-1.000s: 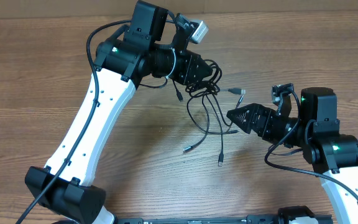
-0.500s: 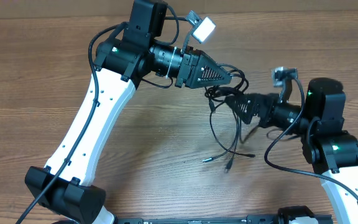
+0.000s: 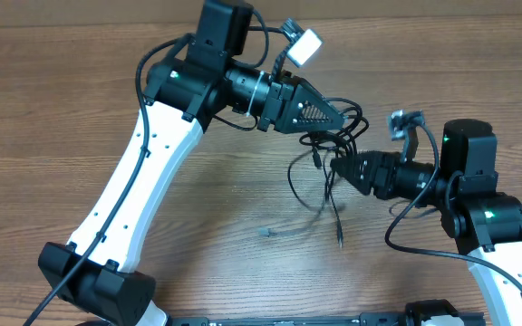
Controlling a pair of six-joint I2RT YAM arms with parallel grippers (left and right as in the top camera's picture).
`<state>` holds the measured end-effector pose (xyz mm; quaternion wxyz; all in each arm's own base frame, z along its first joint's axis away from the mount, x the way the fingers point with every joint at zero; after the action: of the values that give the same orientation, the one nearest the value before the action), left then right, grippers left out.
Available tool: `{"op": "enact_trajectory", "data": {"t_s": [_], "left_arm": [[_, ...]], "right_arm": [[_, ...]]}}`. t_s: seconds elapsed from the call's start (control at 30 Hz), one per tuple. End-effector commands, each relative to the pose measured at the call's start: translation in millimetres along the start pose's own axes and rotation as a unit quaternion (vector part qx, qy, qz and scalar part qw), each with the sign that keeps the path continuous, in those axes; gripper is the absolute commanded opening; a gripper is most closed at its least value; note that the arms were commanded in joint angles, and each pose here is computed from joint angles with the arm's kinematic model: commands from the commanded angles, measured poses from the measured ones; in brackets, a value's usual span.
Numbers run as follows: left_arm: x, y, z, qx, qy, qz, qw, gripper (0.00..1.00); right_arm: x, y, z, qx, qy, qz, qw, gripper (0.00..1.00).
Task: Untangle cables
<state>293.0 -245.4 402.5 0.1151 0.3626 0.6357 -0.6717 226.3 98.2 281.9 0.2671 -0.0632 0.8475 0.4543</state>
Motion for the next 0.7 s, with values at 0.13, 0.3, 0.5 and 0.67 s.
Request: {"op": "enact_trajectory", "data": {"t_s": [0.13, 0.3, 0.5, 0.67], "left_arm": [[-11, 10, -35, -0.062, -0.043, -0.006, 0.997, 0.04], [-12, 30, -64, -0.155, -0.079, -0.034, 0.984, 0.04], [-4, 47, -80, -0.235, -0.090, -0.076, 0.965, 0.04], [1, 41, -68, -0.204, -0.075, -0.091, 0.972, 0.04]], "right_arm": [[16, 2, -1, -0.014, 0.039, -0.038, 0.998, 0.04], [18, -5, -2, 0.018, 0.041, -0.029, 0.999, 0.84], [10, -6, -1, 0.030, 0.021, -0.033, 0.999, 1.00], [-13, 4, -2, 0.011, -0.032, -0.155, 0.987, 0.96]]}}
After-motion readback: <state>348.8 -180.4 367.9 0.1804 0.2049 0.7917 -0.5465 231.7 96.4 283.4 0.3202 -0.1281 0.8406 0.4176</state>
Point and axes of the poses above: each gripper's point midway between its finger pads, its own z axis out along the fingers, its own y axis along the line the jaws close on, x = y × z, the point moved 7 cm from there along -z, back along the fingers, and after that the axes turned 3 degrees about -z, right-handed, at the moved point
